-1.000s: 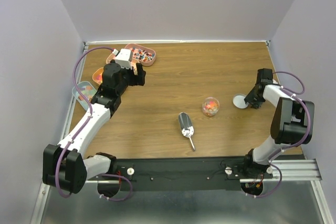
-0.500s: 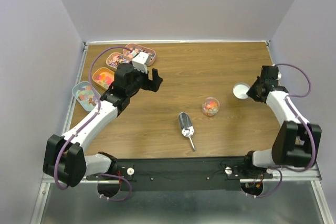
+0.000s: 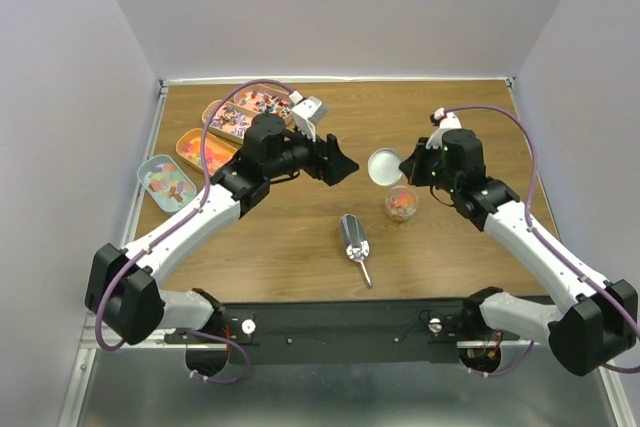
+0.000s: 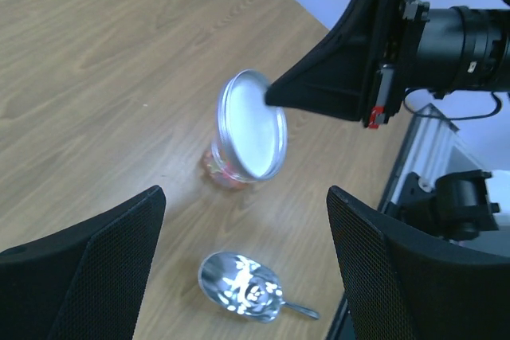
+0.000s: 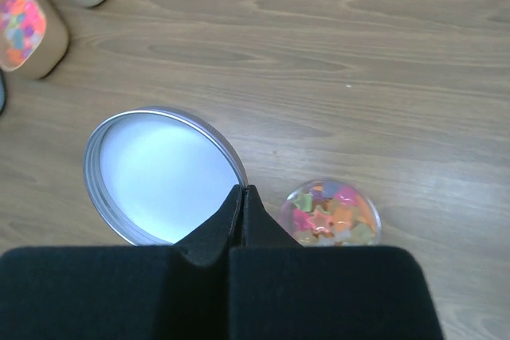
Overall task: Pack the candies
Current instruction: Pick up the bottle lid at the center of the board.
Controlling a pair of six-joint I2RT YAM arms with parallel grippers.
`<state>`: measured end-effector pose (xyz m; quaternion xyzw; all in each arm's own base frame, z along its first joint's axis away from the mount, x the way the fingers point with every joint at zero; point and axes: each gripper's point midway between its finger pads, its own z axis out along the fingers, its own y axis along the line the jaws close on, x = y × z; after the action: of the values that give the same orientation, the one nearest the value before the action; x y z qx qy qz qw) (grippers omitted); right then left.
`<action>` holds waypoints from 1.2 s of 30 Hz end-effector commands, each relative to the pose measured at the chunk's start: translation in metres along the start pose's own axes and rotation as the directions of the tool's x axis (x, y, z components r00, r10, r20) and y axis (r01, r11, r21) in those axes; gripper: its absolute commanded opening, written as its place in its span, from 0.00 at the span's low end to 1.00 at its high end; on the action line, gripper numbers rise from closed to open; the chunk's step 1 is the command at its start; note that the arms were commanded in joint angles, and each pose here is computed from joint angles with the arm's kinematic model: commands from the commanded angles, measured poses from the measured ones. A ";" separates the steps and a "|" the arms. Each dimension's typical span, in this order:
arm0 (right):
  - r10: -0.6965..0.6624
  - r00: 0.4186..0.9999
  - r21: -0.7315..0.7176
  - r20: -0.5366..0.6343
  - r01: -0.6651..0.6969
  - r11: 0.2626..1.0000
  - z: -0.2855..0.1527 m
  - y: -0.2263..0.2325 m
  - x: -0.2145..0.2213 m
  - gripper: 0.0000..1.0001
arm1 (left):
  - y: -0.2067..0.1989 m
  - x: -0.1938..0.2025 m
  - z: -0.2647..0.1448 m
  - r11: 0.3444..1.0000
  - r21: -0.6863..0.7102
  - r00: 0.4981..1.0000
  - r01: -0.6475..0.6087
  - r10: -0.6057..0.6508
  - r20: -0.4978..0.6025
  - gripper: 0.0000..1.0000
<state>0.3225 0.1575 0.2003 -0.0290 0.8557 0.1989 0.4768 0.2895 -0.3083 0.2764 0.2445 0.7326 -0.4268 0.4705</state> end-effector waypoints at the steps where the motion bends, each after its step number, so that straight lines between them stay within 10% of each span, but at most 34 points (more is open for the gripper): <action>1: -0.083 0.995 -0.130 0.047 0.089 0.988 0.002 0.033 -0.001 0.01 | -0.018 0.012 0.010 0.993 0.059 0.993 0.101 -0.097 -0.064 0.89; 9: -0.081 0.994 -0.176 0.075 0.093 0.980 0.001 0.046 0.002 0.01 | -0.012 0.032 0.031 0.988 0.031 0.982 0.151 -0.146 -0.122 0.79; 16: -0.080 0.994 -0.200 0.072 0.093 0.975 0.000 0.050 0.008 0.01 | -0.014 0.039 0.043 0.987 0.039 0.977 0.158 -0.151 -0.148 0.34; 28: -0.084 0.992 -0.206 0.091 0.101 0.973 -0.004 0.051 0.009 0.01 | -0.014 0.044 0.056 0.988 0.040 0.976 0.150 -0.142 -0.167 0.00; 36: -0.070 0.996 -0.224 0.060 0.082 0.971 -0.017 0.055 0.011 0.50 | 0.027 0.021 0.047 0.979 -0.130 0.985 -0.157 0.147 -0.087 0.00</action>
<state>0.3025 0.1965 0.2027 -0.0995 0.8206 0.2538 0.5023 0.2965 -0.3520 0.2189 0.2451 0.7808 -0.4198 0.3924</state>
